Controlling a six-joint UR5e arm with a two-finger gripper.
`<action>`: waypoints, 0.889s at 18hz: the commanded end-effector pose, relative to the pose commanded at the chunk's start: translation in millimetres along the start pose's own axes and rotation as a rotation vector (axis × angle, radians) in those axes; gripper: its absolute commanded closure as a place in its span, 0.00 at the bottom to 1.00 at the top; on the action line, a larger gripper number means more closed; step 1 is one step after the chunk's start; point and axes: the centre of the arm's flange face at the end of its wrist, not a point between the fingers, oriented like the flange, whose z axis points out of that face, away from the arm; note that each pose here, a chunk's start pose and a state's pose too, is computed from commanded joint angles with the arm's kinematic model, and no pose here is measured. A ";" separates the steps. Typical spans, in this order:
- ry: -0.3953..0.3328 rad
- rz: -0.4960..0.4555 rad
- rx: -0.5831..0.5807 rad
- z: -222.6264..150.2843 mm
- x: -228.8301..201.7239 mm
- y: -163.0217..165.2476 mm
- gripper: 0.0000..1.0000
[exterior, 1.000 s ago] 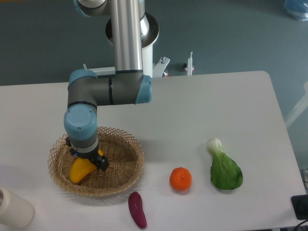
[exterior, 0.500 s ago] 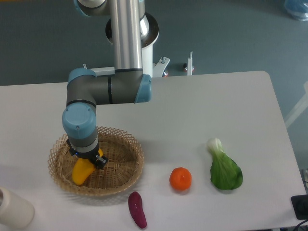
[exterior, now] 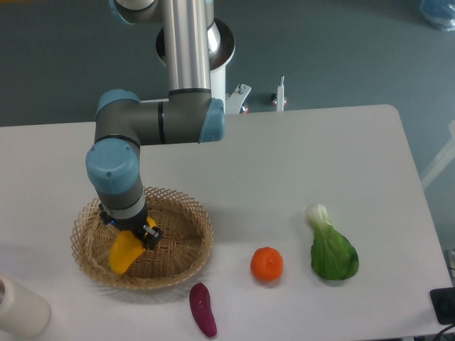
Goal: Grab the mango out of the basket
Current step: 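Lift the mango out of the basket and carry it beside the orange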
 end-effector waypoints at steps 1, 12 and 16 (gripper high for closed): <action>-0.008 -0.009 0.006 -4.7 -6.4 2.8 0.65; -0.083 -0.005 -0.002 -37.2 -92.9 63.8 0.62; -0.095 -0.004 -0.003 -40.4 -114.5 77.8 0.60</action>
